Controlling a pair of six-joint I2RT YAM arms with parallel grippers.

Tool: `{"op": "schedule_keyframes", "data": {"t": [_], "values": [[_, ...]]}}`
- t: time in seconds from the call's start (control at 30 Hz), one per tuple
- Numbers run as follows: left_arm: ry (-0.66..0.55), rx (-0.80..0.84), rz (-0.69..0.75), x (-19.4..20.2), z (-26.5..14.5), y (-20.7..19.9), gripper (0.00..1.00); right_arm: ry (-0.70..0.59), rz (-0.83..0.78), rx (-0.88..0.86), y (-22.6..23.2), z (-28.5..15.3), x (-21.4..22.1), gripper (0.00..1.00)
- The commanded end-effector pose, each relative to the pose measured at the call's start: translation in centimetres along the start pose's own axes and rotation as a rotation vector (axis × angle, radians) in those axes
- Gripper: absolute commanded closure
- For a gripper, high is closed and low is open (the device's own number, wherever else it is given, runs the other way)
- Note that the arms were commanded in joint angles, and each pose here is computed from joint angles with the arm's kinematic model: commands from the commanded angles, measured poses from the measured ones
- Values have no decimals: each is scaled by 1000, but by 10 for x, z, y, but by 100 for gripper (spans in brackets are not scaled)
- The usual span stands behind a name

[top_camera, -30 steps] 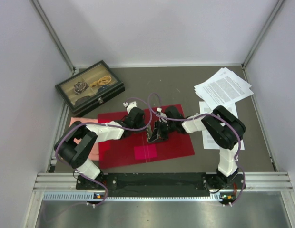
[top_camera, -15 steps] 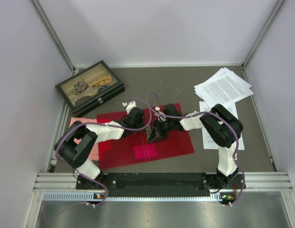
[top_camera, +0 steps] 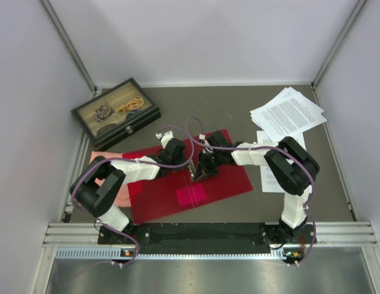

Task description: Put the files into the folder

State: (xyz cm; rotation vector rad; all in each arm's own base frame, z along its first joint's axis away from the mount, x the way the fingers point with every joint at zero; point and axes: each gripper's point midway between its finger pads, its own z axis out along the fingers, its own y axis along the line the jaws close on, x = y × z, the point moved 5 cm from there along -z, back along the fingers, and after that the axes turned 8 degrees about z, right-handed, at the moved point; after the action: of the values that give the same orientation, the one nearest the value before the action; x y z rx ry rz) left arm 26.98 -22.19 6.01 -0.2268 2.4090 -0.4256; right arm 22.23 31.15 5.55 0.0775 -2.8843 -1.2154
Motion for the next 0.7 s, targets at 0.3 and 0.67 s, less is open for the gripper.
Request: {"op": "schedule_keyframes", "data": {"t": [0.3,0.67], "values": [[255,-114,-112,55,-16,24,100,-251,-147,2,4,-43,-1,52],[246,-142,-244,60,-12,26,100,-244,-143,-158,7,-19,8,68]]}}
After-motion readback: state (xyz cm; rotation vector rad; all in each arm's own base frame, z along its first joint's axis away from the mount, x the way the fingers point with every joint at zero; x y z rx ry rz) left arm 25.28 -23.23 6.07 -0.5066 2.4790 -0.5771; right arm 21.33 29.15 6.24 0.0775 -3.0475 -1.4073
